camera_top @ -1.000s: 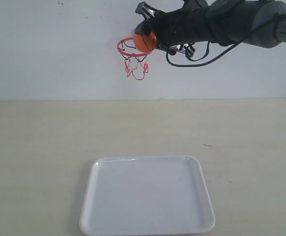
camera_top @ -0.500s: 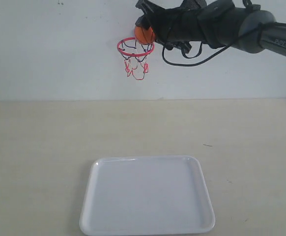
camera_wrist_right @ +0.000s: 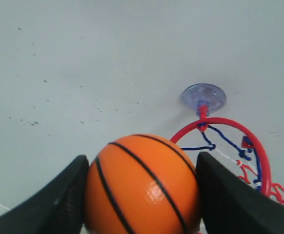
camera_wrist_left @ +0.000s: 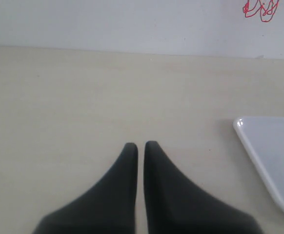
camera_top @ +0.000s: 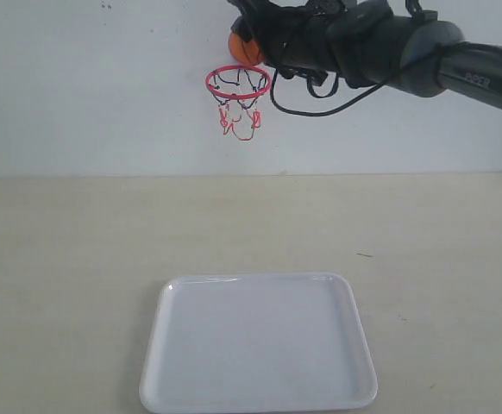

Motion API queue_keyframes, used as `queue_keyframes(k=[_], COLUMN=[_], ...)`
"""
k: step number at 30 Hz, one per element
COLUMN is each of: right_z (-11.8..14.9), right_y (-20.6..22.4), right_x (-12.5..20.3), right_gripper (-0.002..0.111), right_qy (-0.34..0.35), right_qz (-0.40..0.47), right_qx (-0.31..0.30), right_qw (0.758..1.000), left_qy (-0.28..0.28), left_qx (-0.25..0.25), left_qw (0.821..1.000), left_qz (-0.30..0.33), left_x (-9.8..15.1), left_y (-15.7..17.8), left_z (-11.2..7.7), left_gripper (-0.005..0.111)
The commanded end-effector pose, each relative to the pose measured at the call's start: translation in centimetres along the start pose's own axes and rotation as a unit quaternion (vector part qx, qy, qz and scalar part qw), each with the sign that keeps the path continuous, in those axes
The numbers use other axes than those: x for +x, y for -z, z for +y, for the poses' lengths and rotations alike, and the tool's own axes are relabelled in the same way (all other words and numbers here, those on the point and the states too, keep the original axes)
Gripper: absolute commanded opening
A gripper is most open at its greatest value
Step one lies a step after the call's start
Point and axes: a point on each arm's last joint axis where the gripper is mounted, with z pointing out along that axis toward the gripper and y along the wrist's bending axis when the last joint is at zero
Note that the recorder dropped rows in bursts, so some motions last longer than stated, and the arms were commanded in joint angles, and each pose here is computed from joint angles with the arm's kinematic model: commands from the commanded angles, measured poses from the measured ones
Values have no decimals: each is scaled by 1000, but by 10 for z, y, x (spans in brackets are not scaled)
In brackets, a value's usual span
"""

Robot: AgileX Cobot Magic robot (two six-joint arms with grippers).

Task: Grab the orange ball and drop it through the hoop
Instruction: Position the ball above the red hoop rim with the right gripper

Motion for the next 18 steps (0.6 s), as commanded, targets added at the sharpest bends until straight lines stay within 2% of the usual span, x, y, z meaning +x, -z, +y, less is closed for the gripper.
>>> queue_keyframes(k=[1, 18], right_z=[5, 7], right_y=[-5, -12], right_x=[3, 1], right_gripper=[0, 0], right_qy=[11, 2], right_qz=[-15, -30], right_qx=[-4, -14], right_qw=[1000, 999], left_qy=[-3, -3], left_qx=[3, 3], left_qw=[1000, 1000], left_qz=[-2, -2], left_x=[1, 1], left_y=[0, 0], left_z=[0, 0], left_gripper=[4, 4])
